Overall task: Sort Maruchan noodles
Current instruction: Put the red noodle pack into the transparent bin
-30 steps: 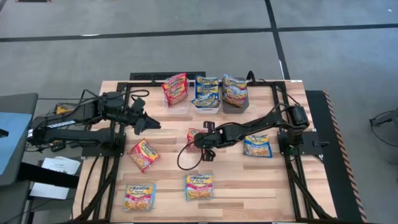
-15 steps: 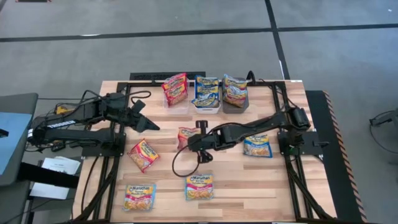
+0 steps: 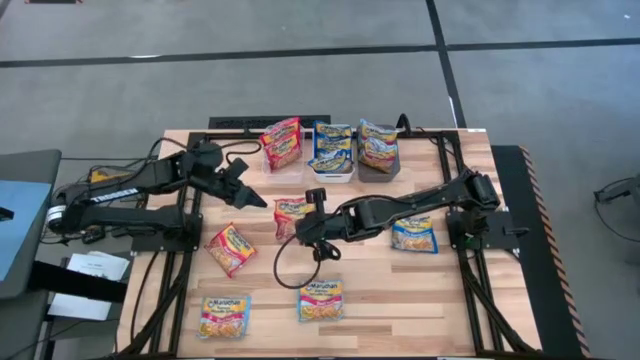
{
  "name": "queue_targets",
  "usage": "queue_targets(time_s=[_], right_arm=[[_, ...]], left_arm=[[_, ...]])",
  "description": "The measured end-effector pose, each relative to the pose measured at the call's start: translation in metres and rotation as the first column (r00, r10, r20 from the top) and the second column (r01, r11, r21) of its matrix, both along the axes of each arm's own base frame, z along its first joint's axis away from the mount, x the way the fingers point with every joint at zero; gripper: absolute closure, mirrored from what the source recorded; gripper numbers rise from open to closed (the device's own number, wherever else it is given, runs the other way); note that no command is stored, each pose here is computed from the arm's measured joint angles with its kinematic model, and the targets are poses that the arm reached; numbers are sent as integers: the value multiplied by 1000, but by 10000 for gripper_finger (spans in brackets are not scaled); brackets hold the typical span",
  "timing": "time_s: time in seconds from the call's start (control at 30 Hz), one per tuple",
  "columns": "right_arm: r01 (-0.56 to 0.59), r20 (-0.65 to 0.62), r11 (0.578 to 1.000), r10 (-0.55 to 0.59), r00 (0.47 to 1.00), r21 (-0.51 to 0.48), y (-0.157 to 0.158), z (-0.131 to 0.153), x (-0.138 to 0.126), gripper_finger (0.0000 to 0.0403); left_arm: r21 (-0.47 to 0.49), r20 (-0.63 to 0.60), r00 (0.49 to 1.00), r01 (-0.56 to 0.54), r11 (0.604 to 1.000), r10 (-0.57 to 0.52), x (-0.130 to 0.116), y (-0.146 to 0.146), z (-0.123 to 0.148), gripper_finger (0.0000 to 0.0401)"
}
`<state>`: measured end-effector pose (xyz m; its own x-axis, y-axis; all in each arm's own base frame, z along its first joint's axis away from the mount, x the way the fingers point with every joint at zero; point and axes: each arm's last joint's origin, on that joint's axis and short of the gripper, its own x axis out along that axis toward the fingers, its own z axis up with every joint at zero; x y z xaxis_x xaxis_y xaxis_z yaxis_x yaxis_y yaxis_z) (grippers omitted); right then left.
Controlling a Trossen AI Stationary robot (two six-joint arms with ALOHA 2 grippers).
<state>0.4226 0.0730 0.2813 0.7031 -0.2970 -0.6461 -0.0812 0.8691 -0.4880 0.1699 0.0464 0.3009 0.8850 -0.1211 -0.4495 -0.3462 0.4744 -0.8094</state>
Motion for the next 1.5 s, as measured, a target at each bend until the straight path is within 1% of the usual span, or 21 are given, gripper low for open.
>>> queue_targets(time_s=[0.13, 0.33, 0.53, 0.6, 0.7, 0.8, 0.97, 1.07, 1.17, 1.2, 1.4, 1.5], right_arm=[[-19, 3, 1000, 19, 1000, -21, 4, 1, 0, 400], [-17, 3, 1000, 17, 1000, -21, 4, 1, 0, 400], [-9, 5, 998, 9, 1000, -59, 7, 1, -1, 400], [-12, 3, 998, 12, 1000, -60, 8, 1, -1, 400], [-12, 0, 998, 12, 1000, -60, 8, 1, -2, 400], [-9, 2, 998, 9, 1000, -63, 8, 1, -2, 400], [-14, 4, 998, 15, 1000, -66, 10, 1, -2, 400], [-24, 7, 997, 24, 1000, -68, 13, 1, -2, 400], [-33, 20, 997, 35, 999, -67, 17, 2, -2, 400], [-37, 21, 997, 39, 999, -69, 18, 3, -2, 400], [-38, 26, 997, 40, 999, -75, 15, 3, -1, 400], [-35, 66, 997, 40, 997, -71, 14, 6, 2, 400]], left_arm=[[-29, -5, 1000, 28, 999, -28, 7, 8, -5, 221], [-51, -73, 996, 44, 998, -48, 20, 16, -19, 221], [-67, -127, 990, 55, 996, -63, 33, 22, -33, 221], [-72, -110, 990, 82, 994, -90, 38, 23, -35, 221], [-71, -41, 987, 149, 986, -153, 46, 24, -33, 221], [-72, -4, 984, 175, 982, -176, 51, 26, -33, 221], [-88, -25, 984, 176, 981, -178, 53, 27, -38, 221], [-106, -41, 980, 191, 976, -196, 55, 27, -41, 221], [-97, -37, 977, 207, 974, -211, 57, 27, -43, 221], [-107, -42, 975, 213, 971, -218, 56, 27, -44, 221], [-115, 9, 959, 281, 953, -282, 58, 26, -41, 221], [-119, 7, 958, 287, 951, -288, 58, 25, -42, 221]])
